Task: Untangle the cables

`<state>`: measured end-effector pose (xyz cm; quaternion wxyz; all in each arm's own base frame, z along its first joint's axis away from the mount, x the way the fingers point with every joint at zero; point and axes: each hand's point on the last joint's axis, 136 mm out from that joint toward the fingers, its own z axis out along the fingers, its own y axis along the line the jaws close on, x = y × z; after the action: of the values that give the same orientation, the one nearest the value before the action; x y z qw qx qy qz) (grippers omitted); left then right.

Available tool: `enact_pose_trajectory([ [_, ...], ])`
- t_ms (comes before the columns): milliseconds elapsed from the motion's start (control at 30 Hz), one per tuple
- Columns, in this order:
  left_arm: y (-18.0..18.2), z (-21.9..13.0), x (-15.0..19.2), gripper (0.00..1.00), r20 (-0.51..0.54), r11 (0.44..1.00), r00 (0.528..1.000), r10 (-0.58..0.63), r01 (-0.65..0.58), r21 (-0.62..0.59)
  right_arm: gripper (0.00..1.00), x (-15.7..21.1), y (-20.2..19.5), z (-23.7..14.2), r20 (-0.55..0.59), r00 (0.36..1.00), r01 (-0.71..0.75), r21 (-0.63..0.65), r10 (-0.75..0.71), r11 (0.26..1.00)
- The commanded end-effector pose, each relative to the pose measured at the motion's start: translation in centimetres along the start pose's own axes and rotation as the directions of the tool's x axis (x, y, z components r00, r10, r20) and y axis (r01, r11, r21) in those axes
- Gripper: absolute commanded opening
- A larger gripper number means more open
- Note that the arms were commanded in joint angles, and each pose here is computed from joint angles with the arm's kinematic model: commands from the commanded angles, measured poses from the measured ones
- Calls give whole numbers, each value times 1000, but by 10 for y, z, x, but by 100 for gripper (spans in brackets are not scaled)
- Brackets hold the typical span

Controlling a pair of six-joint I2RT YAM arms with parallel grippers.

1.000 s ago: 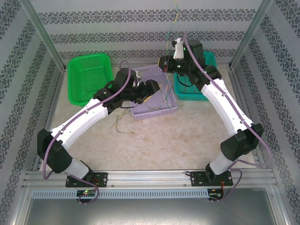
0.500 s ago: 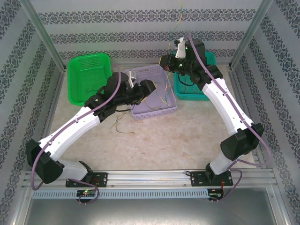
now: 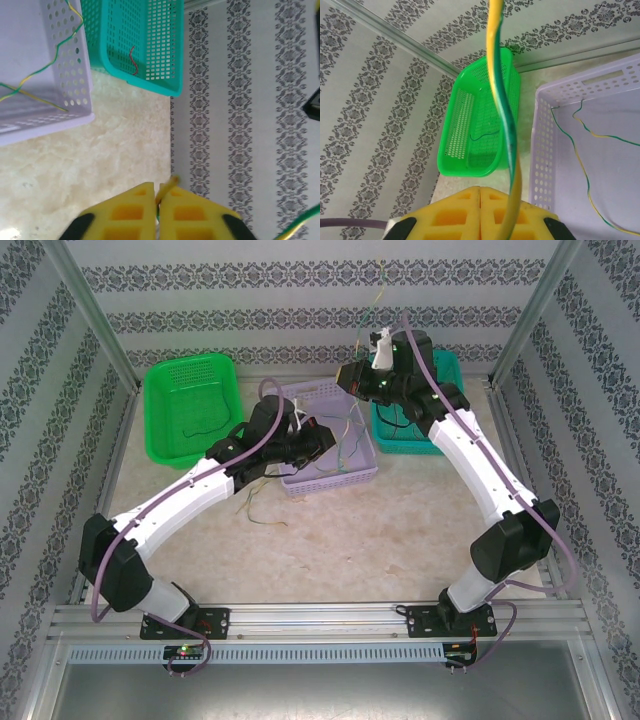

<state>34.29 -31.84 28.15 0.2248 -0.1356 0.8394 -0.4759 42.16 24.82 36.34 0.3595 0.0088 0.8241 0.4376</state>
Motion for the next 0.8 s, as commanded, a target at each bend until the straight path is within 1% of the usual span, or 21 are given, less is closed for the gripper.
enact_pose_trajectory([
  [0,10,12,-2,0,19,999,999,-34,34,-10,0,-21,38,-30,95,995,48,-105,-38,993],
  [167,42,31,18,0,-62,987,987,-148,143,-74,0,-41,72,-50,174,981,115,-190,-82,975],
  [267,55,37,26,0,-81,975,974,-211,203,-94,0,-49,96,-62,210,971,164,-260,-110,952],
  [367,63,41,33,0,-104,962,959,-262,250,-111,0,-51,114,-70,218,966,203,-315,-137,927],
  [467,73,44,38,0,-115,945,943,-311,295,-141,0,-50,134,-78,235,955,256,-355,-180,899],
  [567,87,42,43,0,-109,926,931,-347,322,-198,0,-52,149,-88,258,944,294,-384,-204,875],
  [767,112,39,53,0,-103,892,912,-398,357,-278,0,-63,171,-115,334,915,353,-395,-225,848],
])
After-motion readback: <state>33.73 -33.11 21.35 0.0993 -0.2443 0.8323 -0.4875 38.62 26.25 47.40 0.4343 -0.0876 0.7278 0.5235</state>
